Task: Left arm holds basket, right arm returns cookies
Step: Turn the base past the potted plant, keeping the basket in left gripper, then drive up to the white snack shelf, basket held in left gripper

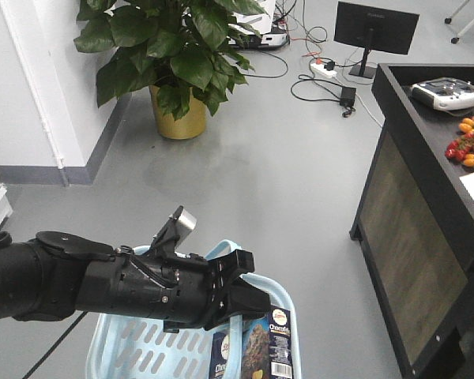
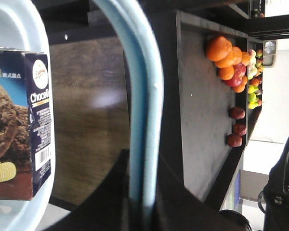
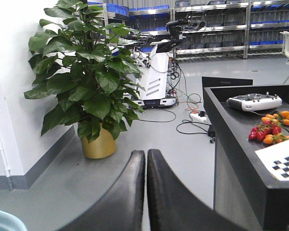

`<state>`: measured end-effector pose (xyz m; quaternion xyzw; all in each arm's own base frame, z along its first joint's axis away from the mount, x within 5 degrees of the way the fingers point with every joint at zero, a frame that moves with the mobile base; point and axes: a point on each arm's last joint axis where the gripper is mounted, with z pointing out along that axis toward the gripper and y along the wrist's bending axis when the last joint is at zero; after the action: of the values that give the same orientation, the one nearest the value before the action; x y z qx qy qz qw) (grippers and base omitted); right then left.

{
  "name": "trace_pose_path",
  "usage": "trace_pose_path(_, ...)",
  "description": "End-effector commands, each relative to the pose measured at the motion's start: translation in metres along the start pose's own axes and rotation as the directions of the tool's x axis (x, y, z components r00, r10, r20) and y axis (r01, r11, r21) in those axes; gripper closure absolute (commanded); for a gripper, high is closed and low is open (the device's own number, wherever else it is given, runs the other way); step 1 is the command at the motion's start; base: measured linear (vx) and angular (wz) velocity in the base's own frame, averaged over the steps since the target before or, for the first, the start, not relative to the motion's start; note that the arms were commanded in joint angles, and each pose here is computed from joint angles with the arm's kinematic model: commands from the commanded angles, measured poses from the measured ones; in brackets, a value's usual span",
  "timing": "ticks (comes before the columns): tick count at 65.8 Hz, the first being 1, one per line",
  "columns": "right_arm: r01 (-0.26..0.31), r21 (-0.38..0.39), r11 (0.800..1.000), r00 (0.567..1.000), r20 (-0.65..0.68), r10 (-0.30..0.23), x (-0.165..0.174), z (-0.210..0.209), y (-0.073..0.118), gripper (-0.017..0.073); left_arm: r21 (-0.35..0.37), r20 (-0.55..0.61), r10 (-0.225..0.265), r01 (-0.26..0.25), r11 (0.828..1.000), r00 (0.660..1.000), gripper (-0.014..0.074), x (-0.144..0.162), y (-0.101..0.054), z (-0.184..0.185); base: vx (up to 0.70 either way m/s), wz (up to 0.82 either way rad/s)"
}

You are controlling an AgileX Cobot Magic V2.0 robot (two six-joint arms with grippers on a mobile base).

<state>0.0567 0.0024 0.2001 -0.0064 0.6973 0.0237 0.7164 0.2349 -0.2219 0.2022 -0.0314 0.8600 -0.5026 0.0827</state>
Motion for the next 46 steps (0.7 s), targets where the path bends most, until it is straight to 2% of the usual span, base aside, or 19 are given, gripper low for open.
trace_pose_path(1, 0.002, -0.002, 1.000, 0.997, 0.082, -0.002, -0.0073, -0.0010, 0.0002, 0.0568, 0.110, 0.013, 0.006, -0.007, 0.994, 1.000, 0.0600, -0.0014, -0.0251, -0.0102, 0.33, -0.01)
trace_pose_path(22, 0.002, -0.002, 1.000, 0.997, 0.082, -0.002, -0.0073, -0.0010, 0.0002, 0.0568, 0.110, 0.013, 0.005, -0.007, 0.994, 1.000, 0.0600, -0.0016, -0.0250, -0.0103, 0.31, 0.13)
trace_pose_path(46, 0.002, -0.002, 1.000, 0.997, 0.082, -0.002, -0.0073, -0.0010, 0.0002, 0.0568, 0.108, 0.016, 0.005, -0.007, 0.994, 1.000, 0.0600, -0.0018, -0.0248, -0.0103, 0.25, 0.62)
